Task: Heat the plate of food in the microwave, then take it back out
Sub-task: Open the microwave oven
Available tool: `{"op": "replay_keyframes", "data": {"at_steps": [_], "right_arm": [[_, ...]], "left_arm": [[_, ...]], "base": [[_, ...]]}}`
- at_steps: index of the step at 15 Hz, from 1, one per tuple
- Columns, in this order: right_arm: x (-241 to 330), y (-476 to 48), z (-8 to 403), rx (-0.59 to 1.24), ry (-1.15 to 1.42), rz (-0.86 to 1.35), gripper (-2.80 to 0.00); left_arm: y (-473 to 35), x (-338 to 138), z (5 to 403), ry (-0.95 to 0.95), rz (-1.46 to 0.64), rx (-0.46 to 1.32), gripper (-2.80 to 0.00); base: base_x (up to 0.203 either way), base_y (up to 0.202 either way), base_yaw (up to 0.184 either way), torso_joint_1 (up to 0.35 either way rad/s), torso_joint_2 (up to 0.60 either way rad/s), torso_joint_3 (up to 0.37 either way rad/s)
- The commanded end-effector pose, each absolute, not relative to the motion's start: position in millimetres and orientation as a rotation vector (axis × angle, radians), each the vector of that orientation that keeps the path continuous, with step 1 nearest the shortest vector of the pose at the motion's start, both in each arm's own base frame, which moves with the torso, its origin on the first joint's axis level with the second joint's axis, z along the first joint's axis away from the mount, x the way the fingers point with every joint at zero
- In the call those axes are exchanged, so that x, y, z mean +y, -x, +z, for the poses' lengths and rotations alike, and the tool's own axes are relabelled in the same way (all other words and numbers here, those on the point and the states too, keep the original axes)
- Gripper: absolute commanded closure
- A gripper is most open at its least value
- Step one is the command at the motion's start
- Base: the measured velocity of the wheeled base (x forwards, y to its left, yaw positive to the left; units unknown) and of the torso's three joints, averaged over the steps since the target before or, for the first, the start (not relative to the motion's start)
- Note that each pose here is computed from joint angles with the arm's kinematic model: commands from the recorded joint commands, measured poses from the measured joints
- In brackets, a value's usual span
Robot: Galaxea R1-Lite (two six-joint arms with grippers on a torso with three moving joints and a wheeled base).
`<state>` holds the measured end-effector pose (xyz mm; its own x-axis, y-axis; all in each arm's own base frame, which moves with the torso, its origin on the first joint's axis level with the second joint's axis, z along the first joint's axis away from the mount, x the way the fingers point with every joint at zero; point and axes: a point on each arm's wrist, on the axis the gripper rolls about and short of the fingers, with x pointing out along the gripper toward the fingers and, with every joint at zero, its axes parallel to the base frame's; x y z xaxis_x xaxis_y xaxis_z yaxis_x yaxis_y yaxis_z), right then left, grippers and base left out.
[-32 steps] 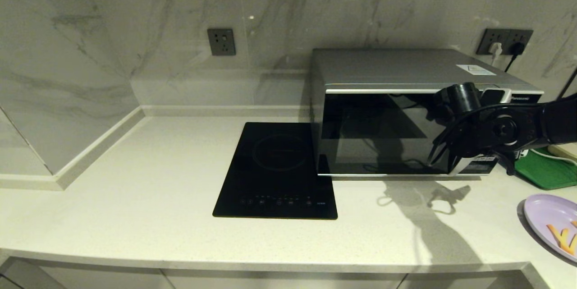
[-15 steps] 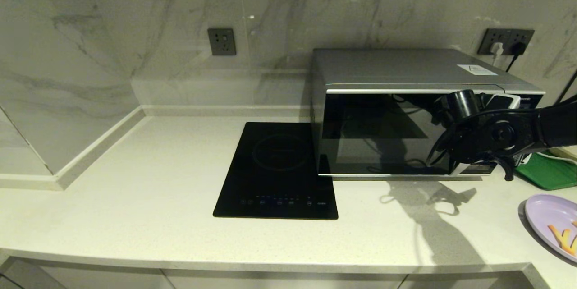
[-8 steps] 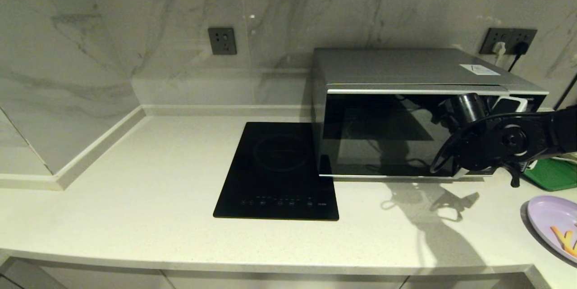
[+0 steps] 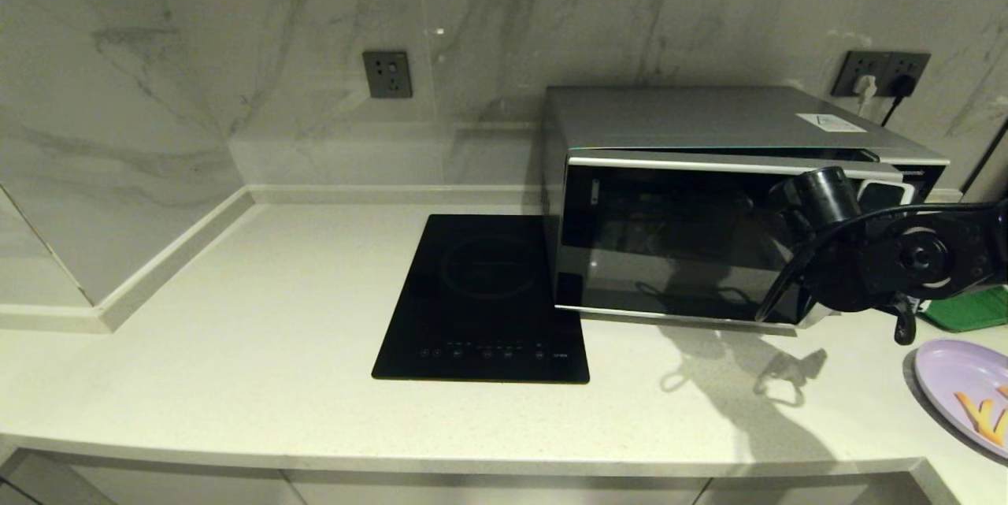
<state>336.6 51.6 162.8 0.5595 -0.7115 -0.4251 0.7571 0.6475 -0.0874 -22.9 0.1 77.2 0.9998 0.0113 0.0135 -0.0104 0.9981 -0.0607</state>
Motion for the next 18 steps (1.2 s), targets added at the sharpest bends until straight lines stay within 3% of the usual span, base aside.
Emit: {"op": "replay_keyframes", "data": {"at_steps": [1, 2, 6, 9, 11, 18], "right_arm": [[76.9, -311.5, 180.5, 0.442, -0.13, -0.729, -2.8], [88.3, -294.5, 194.9, 0.434, -0.147, -0.637, 0.0], [104.4, -201.1, 265.1, 0.385, -0.188, -0.22, 0.0], [87.9, -183.6, 323.0, 0.378, -0.264, -0.06, 0.0], [73.6, -211.8, 348.2, 0.361, -0.35, -0.114, 0.0], [32.4, -344.1, 324.9, 0.46, -0.421, -0.273, 0.0]], "left_arm": [[22.9, 0.1, 77.2, 0.061, 0.012, -0.014, 0.0], [22.9, 0.1, 77.2, 0.061, 0.012, -0.014, 0.0], [22.9, 0.1, 77.2, 0.061, 0.012, -0.014, 0.0], [22.9, 0.1, 77.2, 0.061, 0.012, -0.014, 0.0], [22.9, 0.1, 77.2, 0.061, 0.012, -0.014, 0.0], [22.9, 0.1, 77.2, 0.061, 0.012, -0.014, 0.0]], "base": [[0.0, 0.0, 0.0, 0.0, 0.0, 0.0], [0.0, 0.0, 0.0, 0.0, 0.0, 0.0], [0.0, 0.0, 0.0, 0.0, 0.0, 0.0], [0.0, 0.0, 0.0, 0.0, 0.0, 0.0], [0.0, 0.0, 0.0, 0.0, 0.0, 0.0], [0.0, 0.0, 0.0, 0.0, 0.0, 0.0]]}}
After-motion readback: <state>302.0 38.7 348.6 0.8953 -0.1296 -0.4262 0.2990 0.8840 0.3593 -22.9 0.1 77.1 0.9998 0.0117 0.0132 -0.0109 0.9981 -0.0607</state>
